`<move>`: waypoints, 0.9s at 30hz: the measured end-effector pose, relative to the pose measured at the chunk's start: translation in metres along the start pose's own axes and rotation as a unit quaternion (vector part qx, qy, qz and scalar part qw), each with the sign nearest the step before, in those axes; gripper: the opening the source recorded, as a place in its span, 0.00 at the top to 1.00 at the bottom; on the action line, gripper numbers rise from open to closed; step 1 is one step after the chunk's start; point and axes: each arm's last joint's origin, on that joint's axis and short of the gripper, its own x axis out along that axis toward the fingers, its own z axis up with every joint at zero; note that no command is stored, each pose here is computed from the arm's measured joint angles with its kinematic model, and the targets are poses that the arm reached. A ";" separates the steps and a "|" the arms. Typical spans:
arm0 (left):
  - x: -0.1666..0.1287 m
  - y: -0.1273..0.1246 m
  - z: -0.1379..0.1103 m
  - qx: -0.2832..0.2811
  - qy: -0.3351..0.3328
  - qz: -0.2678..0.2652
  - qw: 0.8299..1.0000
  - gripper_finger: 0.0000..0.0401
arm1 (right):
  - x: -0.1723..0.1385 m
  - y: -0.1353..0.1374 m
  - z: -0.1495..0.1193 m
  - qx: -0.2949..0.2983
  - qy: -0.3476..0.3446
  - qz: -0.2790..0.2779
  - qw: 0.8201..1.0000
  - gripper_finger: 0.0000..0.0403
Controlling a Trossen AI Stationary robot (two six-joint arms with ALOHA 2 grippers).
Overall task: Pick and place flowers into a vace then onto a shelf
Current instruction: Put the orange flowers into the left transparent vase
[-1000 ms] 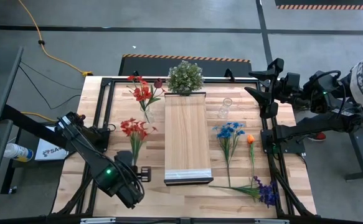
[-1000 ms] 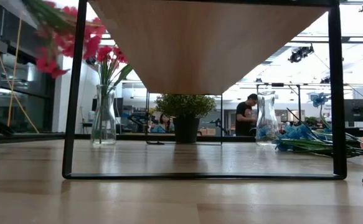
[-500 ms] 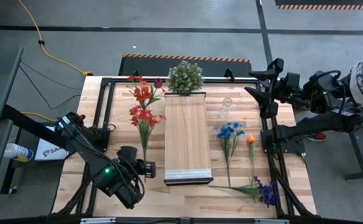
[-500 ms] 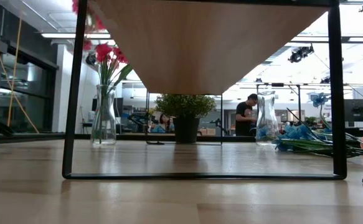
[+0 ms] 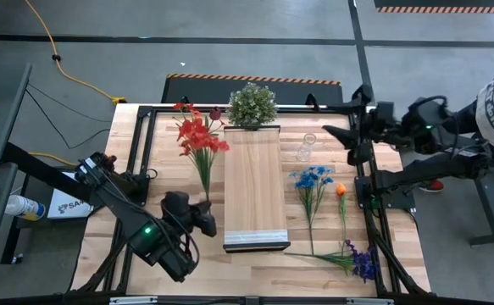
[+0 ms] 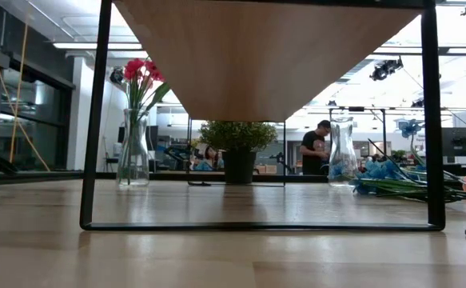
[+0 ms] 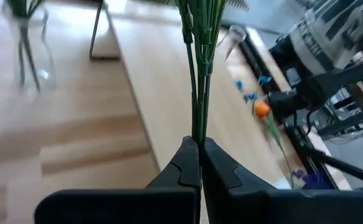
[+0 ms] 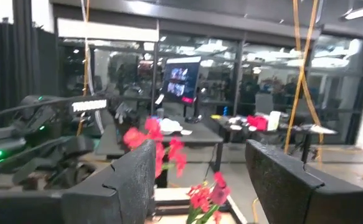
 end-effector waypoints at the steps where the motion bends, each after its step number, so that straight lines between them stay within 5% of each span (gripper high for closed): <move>1: 0.003 -0.001 0.002 0.008 -0.010 -0.002 1.000 0.92 | 0.003 0.001 -0.002 0.001 0.005 0.003 1.000 0.41; 12: 0.026 -0.008 0.030 0.104 -0.105 -0.002 0.989 0.92 | 0.021 0.004 -0.014 -0.003 0.037 0.007 0.999 0.41; 27: 0.004 0.003 0.092 0.166 -0.232 -0.039 0.958 0.92 | 0.019 0.004 -0.017 -0.005 0.054 0.008 0.998 0.41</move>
